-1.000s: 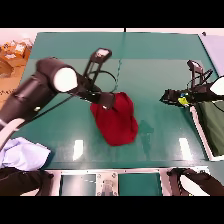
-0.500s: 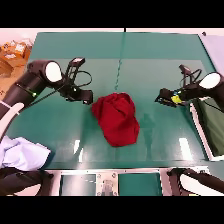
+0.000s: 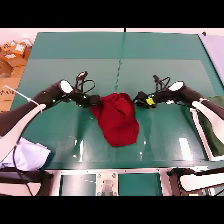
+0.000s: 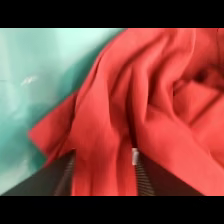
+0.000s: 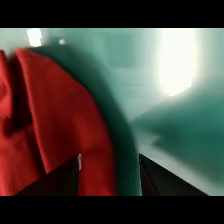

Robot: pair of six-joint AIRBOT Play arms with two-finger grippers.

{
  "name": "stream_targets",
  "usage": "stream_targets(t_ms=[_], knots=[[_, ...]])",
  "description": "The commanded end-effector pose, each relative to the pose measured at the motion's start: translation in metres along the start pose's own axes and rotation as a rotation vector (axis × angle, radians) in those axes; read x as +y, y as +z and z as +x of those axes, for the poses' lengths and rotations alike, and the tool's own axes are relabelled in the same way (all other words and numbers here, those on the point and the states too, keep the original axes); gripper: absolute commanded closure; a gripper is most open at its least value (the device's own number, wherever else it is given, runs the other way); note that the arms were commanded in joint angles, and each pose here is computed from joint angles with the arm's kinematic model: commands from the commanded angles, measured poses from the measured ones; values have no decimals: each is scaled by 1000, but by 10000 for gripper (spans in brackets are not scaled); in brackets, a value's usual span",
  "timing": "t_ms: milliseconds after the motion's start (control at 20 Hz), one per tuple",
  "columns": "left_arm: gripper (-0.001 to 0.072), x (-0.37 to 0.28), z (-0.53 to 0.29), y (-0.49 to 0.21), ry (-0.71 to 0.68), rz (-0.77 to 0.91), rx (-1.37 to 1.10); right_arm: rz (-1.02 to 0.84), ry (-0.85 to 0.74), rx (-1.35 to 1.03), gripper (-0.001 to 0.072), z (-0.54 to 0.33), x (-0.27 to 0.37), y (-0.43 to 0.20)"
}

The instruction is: Fold the shirts.

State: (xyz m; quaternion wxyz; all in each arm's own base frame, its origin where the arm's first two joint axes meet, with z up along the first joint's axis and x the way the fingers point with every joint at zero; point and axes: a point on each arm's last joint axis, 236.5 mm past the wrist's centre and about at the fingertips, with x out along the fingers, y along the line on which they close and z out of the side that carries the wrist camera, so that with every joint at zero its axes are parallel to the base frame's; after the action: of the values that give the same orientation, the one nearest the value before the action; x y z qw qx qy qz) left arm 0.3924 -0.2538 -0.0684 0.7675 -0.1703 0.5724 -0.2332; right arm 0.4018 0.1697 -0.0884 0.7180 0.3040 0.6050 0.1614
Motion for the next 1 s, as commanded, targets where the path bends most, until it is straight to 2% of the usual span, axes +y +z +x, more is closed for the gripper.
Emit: stream_targets(t_ms=[0,50,100,150,200,350,450,650,800,950], knots=[[288,-4,22,2,-71,-57,-11,-10,64,7,279,35,21,2],[410,-5,22,1,-77,-64,-8,-23,67,13,338,40,26,2],[683,-6,22,-1,-80,-57,1,-33,70,11,494,40,29,4],[680,-6,21,-3,-81,-42,11,-47,78,11,611,38,34,6],[681,-6,18,-5,-87,-41,28,-61,86,11,695,33,36,10],[682,1,-18,3,-80,-10,70,-73,125,-21,696,-5,37,36],[682,2,-68,24,-55,0,3,-66,142,-125,696,-55,35,63],[682,-56,-211,76,-95,132,-360,-134,160,-415,697,-185,59,95],[682,-121,-327,80,-144,259,-653,-265,158,-619,696,-278,96,83],[682,-155,-420,61,-114,352,-868,-369,135,-841,696,-369,130,51]])
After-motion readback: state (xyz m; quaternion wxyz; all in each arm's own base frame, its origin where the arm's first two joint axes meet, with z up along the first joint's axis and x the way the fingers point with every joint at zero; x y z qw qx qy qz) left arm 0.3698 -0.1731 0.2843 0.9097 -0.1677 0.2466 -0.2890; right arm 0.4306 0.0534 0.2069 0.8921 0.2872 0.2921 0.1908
